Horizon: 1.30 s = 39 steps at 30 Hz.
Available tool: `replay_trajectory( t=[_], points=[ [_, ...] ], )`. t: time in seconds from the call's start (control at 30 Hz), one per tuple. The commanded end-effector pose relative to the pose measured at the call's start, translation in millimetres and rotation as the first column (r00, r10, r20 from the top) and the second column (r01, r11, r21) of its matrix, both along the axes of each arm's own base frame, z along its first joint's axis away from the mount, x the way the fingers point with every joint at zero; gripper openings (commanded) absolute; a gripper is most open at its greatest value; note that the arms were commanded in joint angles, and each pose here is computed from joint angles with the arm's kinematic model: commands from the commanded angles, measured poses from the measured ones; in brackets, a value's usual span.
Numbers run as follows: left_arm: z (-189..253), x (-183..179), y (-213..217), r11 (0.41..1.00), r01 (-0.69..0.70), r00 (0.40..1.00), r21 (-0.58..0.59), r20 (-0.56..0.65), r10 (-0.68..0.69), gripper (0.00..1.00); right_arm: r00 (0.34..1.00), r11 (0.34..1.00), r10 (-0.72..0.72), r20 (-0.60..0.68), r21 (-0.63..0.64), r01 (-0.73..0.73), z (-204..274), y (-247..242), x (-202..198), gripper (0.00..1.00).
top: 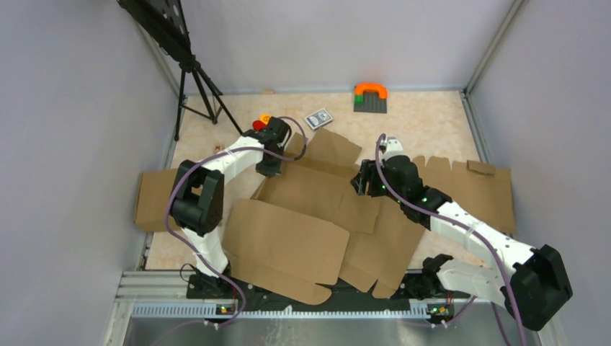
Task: Fold the paper box
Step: Fold the paper box at the center of the board.
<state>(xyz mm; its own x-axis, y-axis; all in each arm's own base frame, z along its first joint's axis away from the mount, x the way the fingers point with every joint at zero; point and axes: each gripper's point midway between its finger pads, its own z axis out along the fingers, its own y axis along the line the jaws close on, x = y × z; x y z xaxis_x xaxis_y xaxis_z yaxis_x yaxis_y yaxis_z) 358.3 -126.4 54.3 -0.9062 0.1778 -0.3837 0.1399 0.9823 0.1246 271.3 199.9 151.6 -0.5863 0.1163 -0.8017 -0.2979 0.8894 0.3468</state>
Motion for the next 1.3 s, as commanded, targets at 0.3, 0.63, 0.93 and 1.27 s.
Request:
replay_trajectory(
  t=[0.3,0.63,0.93,1.27],
  points=[
    [-4.0,-1.1,12.2,0.995,-0.049,0.999,0.083,0.024,0.047,0.36,0.998,0.999,0.006,0.068,0.051,-0.009,33.7,6.3,11.5,0.6],
    [-26.8,-5.9,4.4,0.998,-0.026,0.999,0.049,-0.037,0.028,0.36,0.998,0.999,0.002,0.068,0.054,-0.006,34.7,4.0,10.2,0.6],
    [-29.9,-2.0,13.7,0.995,-0.056,0.998,0.085,-0.005,0.056,0.0,0.998,0.999,0.002,0.069,0.05,-0.006,35.2,2.4,8.6,0.6],
    [-11.8,3.1,11.0,0.996,-0.059,0.998,0.062,0.04,0.057,0.35,0.998,0.998,0.01,0.06,0.054,-0.013,31.9,5.5,10.0,0.6]
  ],
)
